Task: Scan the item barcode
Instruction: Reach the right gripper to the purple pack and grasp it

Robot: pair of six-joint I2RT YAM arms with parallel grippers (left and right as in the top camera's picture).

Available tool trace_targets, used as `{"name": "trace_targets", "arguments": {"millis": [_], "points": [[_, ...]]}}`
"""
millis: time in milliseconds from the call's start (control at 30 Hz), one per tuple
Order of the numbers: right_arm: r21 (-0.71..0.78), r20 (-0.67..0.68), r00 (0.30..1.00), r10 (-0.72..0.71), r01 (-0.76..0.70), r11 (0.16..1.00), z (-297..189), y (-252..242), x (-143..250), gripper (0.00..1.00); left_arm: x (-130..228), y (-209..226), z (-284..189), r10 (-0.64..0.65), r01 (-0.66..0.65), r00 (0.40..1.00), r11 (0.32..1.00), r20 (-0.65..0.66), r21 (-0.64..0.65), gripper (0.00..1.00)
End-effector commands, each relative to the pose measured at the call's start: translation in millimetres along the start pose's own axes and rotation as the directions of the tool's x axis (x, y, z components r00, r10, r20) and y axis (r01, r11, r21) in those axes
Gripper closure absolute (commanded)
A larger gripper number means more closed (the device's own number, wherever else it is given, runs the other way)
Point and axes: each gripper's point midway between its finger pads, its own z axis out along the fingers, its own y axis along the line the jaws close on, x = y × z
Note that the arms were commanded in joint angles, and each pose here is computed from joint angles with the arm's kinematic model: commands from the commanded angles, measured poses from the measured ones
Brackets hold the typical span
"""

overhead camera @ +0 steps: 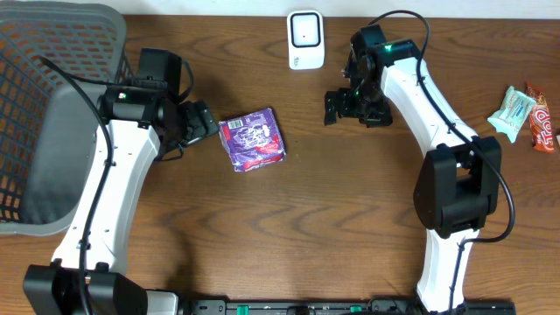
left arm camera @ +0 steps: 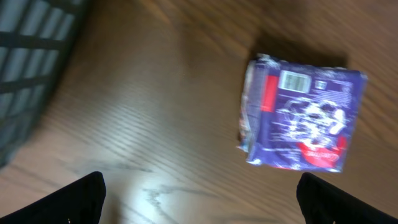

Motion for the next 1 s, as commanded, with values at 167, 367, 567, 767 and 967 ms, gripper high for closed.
{"name": "trace_targets", "arguments": {"millis": [167,367,567,767,967], "points": [[-0.069,0.086,0.991,0.106,-0.1,0.993,-8,14,-20,0.01,9,28,14,-0.007,0.004,1.0,0.99,-0.02,-0.141,0.02],[-0.234,0.056,0.997,0.057,-0.043,0.971,-8,49,-16,0.01,22,37,21,-0.007,-0.005,0.998,0.986,-0.068,-0.17,0.02],[-0.137,0.096,0.981,-0.171,0.184,0.973,12,76,-2,0.01,23,37,21,-0.007,-0.005,0.997,0.985,-0.072,-0.172,0.02],[-0.071,0.124,0.96,-0.252,0.262,0.963,31,101,8,0.01,23,37,21,-0.007,-0.005,0.997,0.985,-0.072,-0.172,0.02],[-0.192,0.166,0.966,-0.198,0.229,0.954,42,116,0,0.07,23,37,21,-0.007,-0.005,0.997,0.985,-0.072,-0.172,0.02]]}}
